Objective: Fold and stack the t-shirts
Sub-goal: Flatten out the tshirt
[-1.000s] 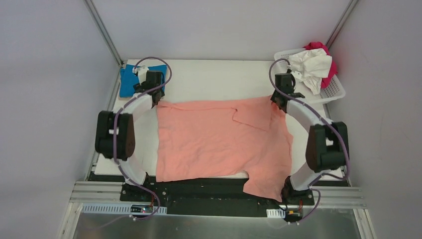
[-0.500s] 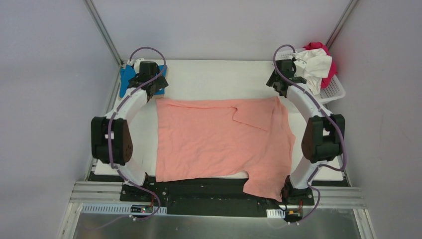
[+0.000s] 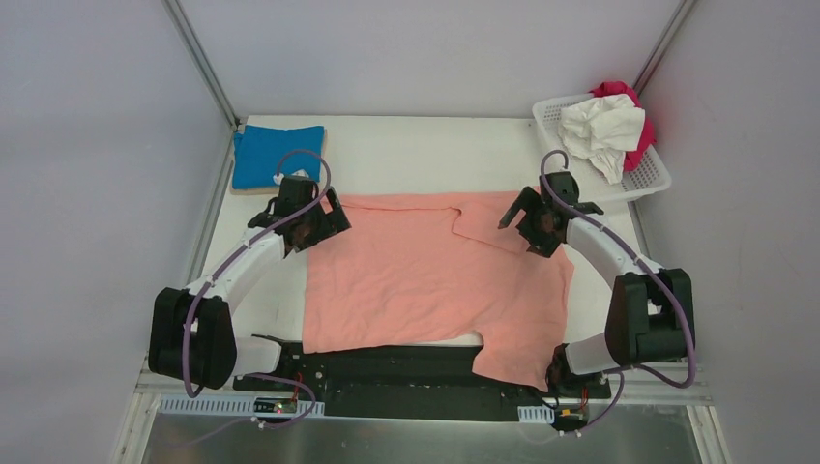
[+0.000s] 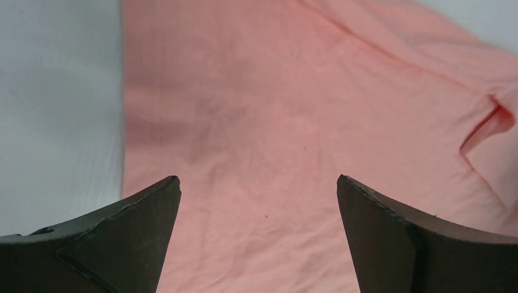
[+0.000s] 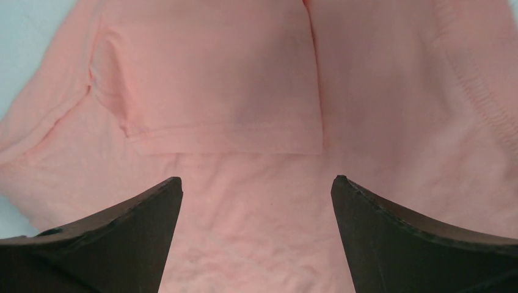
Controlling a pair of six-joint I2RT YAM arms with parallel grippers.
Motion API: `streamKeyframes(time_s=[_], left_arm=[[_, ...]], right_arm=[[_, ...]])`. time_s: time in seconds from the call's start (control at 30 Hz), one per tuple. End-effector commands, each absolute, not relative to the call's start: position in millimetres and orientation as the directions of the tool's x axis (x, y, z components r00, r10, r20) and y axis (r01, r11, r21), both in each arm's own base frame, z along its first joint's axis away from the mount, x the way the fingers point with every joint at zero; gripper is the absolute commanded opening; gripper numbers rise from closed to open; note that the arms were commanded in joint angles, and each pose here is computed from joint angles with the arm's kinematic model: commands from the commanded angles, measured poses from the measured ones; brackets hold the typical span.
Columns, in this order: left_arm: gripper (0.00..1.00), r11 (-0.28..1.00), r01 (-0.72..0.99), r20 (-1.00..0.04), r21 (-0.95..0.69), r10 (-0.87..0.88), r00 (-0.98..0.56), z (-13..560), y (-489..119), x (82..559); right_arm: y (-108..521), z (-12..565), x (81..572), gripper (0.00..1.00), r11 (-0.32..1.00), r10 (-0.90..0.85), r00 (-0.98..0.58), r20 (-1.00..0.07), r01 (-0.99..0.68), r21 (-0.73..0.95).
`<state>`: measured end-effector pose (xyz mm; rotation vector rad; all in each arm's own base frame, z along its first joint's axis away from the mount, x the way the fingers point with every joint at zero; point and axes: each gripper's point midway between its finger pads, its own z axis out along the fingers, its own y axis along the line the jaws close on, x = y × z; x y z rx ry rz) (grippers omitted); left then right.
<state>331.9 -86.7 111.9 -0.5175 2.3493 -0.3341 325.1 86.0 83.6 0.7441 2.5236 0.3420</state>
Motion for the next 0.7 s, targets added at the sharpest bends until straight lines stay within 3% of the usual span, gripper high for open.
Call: streamKeyframes(time_s=[0.0,0.17,0.43,0.67], left_arm=[[0.99,0.878,-0.282,-0.514,-0.387,-0.459,-0.724,92,-95,312],[0.99,0.884,-0.322,-0.487,-0.339,-0.458,-0.744,67,-87,300],[0.99,0.889,-0.366,-0.471,-0.274,-0.456,-0.755,47,-77,295],[0.99,0.891,-0.383,-0.463,-0.244,-0.454,-0.762,38,-73,295]], right_arm=[[104,76,319,0.92,0.789,0.582,-0.754,-0.305,0.434,0.435],[104,59,322,0.8,0.798,0.574,-0.767,-0.287,0.444,0.407],[89,38,330,0.77,0.817,0.569,-0.761,-0.312,0.482,0.316],[92,33,349,0.74,0.809,0.581,-0.739,-0.342,0.474,0.349]])
